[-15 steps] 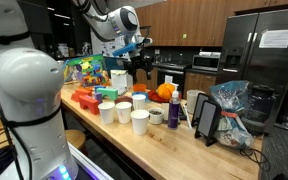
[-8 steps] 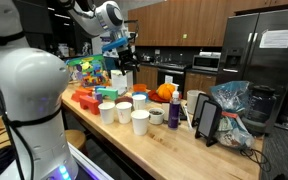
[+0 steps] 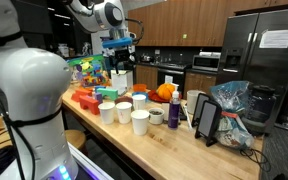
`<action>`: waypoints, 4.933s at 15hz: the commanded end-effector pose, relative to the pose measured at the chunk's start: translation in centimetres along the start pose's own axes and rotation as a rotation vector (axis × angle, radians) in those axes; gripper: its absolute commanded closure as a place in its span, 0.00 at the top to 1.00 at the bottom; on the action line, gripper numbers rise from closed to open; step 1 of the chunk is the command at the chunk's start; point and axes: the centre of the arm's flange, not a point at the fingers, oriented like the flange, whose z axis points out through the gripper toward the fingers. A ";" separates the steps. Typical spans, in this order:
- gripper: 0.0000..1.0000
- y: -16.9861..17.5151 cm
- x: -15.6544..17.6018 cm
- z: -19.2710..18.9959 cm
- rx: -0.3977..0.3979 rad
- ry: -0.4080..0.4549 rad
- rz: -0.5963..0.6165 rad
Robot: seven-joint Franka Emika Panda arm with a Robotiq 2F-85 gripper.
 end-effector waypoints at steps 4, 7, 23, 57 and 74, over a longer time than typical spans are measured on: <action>1.00 0.3 -1.0 1.4 0.026 -0.025 -0.021; 1.00 0.6 -1.0 2.1 -0.046 0.004 0.086; 1.00 0.2 -4.8 1.6 -0.030 -0.005 0.005; 1.00 5.1 -11.6 -0.2 0.053 0.022 -0.111; 1.00 5.5 -15.5 8.0 0.264 -0.044 -0.004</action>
